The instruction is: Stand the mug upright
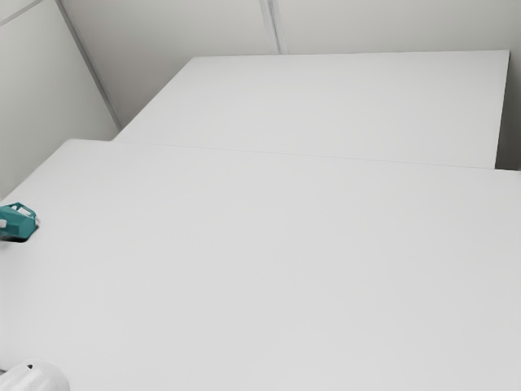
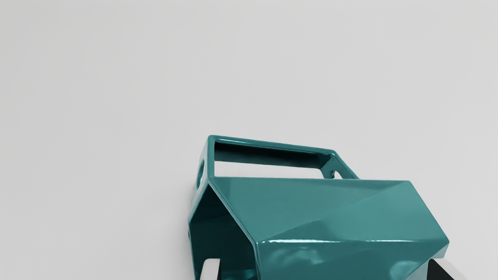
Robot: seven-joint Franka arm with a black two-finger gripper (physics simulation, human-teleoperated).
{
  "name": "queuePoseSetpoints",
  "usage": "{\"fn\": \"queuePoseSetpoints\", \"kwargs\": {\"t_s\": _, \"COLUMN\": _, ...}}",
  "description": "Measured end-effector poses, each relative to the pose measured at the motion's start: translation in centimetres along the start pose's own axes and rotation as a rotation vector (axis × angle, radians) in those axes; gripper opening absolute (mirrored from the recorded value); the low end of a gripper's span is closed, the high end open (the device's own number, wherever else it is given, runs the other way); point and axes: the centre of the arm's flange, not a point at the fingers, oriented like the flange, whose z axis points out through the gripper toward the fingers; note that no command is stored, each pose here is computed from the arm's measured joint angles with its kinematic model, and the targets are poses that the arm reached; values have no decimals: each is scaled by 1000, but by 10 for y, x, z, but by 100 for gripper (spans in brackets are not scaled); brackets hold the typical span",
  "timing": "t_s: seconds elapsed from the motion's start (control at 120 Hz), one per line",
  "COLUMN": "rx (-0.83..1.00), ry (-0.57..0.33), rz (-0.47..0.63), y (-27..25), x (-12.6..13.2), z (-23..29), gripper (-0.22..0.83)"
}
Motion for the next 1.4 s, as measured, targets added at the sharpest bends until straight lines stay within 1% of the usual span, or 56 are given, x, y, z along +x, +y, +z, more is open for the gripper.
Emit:
{"fn": "queuePoseSetpoints", "kwargs": {"t_s": 0.133, "rx": -7, "ry": 10, "rz": -4, "y": -1, "x": -3, "z": 4, "gripper": 57}}
{"fn": "queuePoseSetpoints", "kwargs": {"t_s": 0.233, "rx": -11, "ry": 16, "rz": -3, "y": 0, "x": -3, "z": 7, "gripper": 53}}
{"fn": "queuePoseSetpoints", "kwargs": {"t_s": 0.45, "rx": -13, "ry": 30, "rz": -3, "y": 0, "x": -2, "z": 7, "gripper": 36}}
{"fn": "queuePoseSetpoints", "kwargs": {"t_s": 0.708, "rx": -16, "ry": 34, "rz": 2, "y": 1, "x": 3, "z": 9, "gripper": 25}}
{"fn": "queuePoseSetpoints", "kwargs": {"t_s": 0.875, "rx": -19, "ry": 33, "rz": 6, "y": 3, "x": 7, "z": 11, "gripper": 16}}
{"fn": "queuePoseSetpoints", "kwargs": {"t_s": 0.967, "rx": -21, "ry": 30, "rz": 8, "y": 6, "x": 10, "z": 11, "gripper": 7}}
{"fn": "queuePoseSetpoints", "kwargs": {"t_s": 1.05, "rx": -22, "ry": 26, "rz": 12, "y": 9, "x": 16, "z": 9, "gripper": -3}}
{"fn": "queuePoseSetpoints", "kwargs": {"t_s": 1.117, "rx": -24, "ry": 22, "rz": 17, "y": 12, "x": 22, "z": 7, "gripper": -9}}
{"fn": "queuePoseSetpoints", "kwargs": {"t_s": 1.267, "rx": -24, "ry": 10, "rz": 32, "y": 21, "x": 38, "z": 1, "gripper": -12}}
{"fn": "queuePoseSetpoints", "kwargs": {"t_s": 1.4, "rx": -17, "ry": -18, "rz": 55, "y": 40, "x": 65, "z": -12, "gripper": -14}}
